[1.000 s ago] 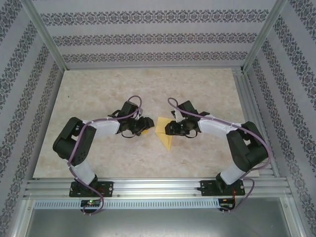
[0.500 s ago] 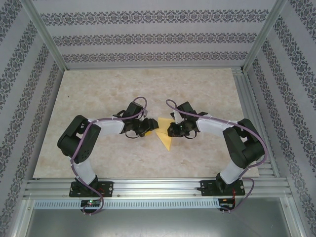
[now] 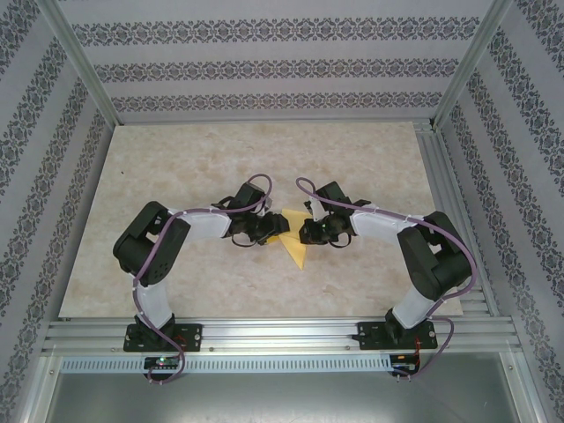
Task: Fold a paper plane with a square sheet of paper (fold left side to right side)
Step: Third fold the triangle at the center of the table, then fourth fold the wing at the center of the table.
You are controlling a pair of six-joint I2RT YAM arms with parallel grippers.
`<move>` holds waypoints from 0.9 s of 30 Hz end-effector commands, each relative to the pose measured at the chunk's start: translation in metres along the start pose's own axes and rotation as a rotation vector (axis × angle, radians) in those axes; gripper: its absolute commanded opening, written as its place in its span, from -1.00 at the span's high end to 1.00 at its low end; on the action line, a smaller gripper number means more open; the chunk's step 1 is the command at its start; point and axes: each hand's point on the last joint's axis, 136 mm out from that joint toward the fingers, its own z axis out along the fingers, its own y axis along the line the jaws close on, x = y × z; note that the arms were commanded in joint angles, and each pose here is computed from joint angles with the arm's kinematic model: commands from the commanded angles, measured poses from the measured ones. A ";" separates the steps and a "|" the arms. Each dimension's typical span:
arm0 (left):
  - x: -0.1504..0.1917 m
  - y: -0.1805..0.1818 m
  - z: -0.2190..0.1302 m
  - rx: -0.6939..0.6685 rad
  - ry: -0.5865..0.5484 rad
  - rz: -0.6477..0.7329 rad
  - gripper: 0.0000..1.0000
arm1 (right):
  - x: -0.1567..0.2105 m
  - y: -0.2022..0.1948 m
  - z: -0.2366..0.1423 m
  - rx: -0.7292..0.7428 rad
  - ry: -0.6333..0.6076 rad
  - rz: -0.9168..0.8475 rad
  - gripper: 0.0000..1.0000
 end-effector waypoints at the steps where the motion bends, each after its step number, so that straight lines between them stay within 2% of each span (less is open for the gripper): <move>1: -0.002 -0.011 0.005 0.015 -0.006 0.014 0.08 | -0.002 -0.005 0.003 0.011 -0.002 -0.010 0.77; 10: -0.001 -0.015 -0.002 0.003 -0.012 0.032 0.23 | -0.001 -0.007 0.005 0.016 0.002 -0.004 0.77; 15: 0.000 -0.018 -0.001 0.013 -0.003 0.039 0.64 | -0.006 -0.007 0.000 0.009 -0.021 0.005 0.74; 18: 0.002 -0.020 -0.003 0.003 -0.001 0.043 0.82 | -0.015 -0.006 -0.015 0.016 -0.071 0.002 0.60; 22: 0.006 -0.014 -0.008 -0.048 -0.007 0.035 0.91 | -0.020 -0.004 -0.037 0.030 -0.110 -0.007 0.52; 27: 0.012 -0.009 -0.013 -0.094 -0.019 0.028 0.92 | -0.008 0.022 -0.048 -0.044 -0.114 -0.028 0.50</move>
